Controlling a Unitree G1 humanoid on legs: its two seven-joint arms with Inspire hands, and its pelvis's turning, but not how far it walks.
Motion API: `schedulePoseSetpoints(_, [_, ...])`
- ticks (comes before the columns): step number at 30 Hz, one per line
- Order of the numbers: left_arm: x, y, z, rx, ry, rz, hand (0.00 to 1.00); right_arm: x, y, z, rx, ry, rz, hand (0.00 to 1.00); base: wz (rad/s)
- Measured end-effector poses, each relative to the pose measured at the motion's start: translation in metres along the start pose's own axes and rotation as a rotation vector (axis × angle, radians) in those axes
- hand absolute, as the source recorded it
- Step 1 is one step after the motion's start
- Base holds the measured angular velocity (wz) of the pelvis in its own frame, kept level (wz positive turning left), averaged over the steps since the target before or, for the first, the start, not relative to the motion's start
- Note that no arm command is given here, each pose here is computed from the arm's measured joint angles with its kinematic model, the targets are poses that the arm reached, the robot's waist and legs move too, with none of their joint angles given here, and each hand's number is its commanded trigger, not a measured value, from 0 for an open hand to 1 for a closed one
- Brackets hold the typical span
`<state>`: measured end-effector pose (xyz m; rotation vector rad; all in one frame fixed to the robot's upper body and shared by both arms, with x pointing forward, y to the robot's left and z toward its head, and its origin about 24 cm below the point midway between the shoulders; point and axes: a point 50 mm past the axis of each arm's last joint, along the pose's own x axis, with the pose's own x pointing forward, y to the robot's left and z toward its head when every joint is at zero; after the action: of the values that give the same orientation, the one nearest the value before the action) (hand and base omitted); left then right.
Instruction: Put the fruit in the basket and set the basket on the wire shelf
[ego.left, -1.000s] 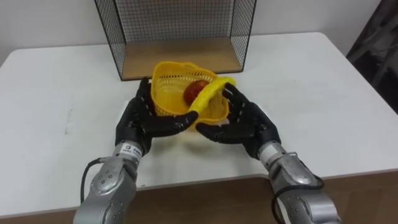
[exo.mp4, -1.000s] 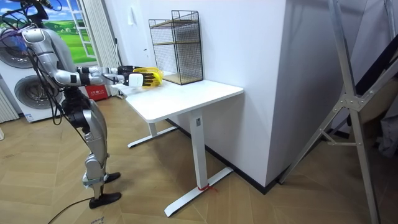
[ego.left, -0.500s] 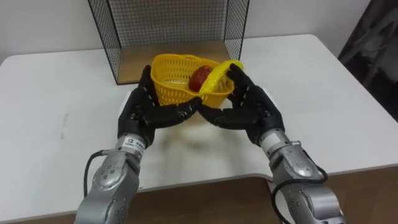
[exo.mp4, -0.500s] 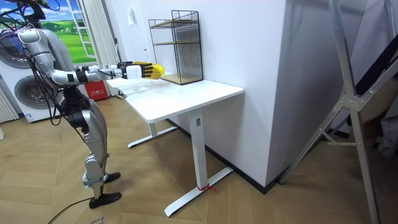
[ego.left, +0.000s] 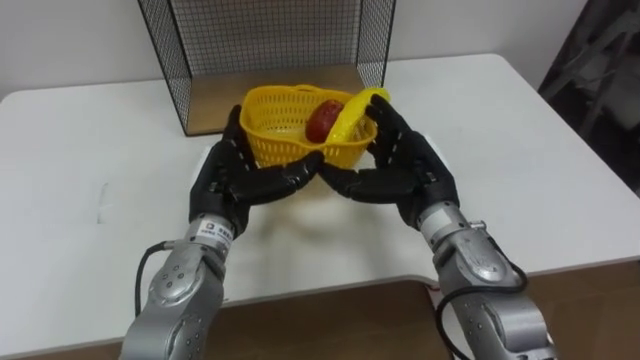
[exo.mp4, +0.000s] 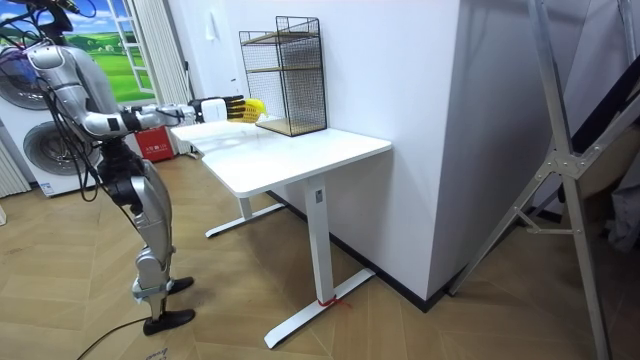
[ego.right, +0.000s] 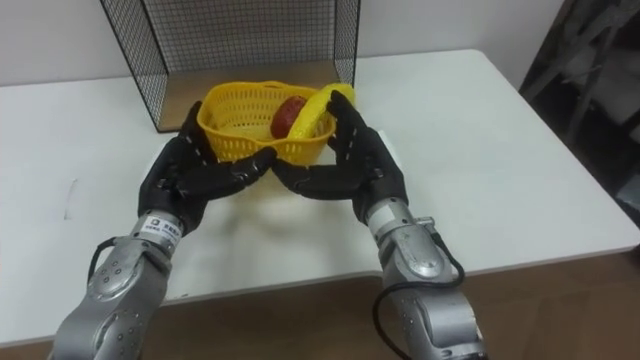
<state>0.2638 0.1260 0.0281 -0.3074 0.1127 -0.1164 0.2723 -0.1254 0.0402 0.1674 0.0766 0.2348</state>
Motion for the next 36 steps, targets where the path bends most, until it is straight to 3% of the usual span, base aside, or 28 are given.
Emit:
schedulePoseSetpoints(21, [0.003,-0.001,0.005,0.008,-0.015,-0.008,0.00,0.000,0.000,0.001,-0.033,-0.004,0.007,0.00,-0.01])
schedulePoseSetpoints(29, [0.002,0.011,-0.007,0.006,0.030,0.040,0.00,-0.002,-0.004,-0.010,-0.033,0.047,0.028,0.00,-0.12])
schedulePoseSetpoints(36, [0.003,0.010,-0.008,0.003,0.032,0.039,0.00,0.001,-0.006,-0.009,-0.037,0.052,0.048,0.00,0.03])
